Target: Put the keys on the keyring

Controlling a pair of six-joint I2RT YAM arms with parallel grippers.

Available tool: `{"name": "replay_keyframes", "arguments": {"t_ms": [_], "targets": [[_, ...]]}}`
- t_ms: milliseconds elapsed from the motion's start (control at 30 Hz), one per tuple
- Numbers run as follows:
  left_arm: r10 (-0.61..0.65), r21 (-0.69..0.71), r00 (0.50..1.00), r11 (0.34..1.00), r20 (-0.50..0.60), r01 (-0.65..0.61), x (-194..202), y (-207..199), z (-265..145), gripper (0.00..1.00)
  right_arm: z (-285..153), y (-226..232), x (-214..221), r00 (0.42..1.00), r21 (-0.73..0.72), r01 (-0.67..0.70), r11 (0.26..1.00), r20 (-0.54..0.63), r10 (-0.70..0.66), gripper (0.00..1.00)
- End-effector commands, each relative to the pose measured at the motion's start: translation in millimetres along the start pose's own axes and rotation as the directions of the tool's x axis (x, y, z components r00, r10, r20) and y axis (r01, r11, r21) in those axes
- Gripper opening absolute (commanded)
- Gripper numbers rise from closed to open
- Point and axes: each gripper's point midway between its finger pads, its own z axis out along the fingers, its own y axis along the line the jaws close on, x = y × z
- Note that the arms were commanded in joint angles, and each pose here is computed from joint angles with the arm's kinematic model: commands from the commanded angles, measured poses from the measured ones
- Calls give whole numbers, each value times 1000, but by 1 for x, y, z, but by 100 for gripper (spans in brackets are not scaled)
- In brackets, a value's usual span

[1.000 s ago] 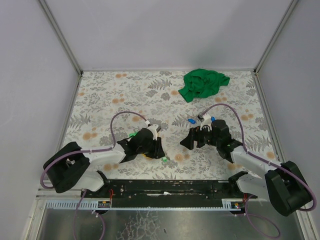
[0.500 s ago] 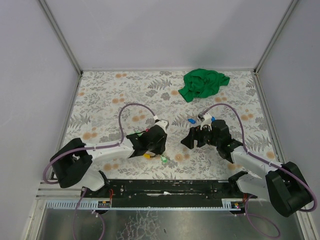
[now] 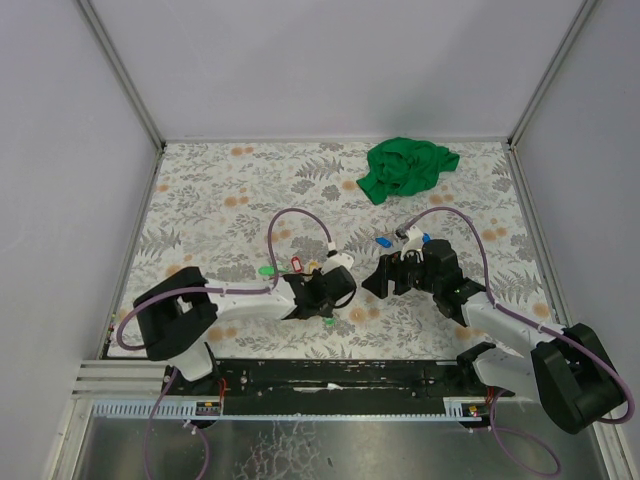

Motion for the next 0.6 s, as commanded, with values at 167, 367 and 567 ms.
{"name": "replay_keyframes", "arguments": {"t_ms": [167,367,567], "targets": [[46,-161,999,986,11,-44,-7,23,2,19,0,8,-24,998,-7,45,999,50,-45,82],[50,-190,997,981,54,-39,-18,29,-4,6,0,8,-23,998,-7,44,999,49,-44,82],[49,-156,992,987,118,-30,-36,27,-12,0,-1,10,-24,997,-14,51,999,53,-51,82]]}}
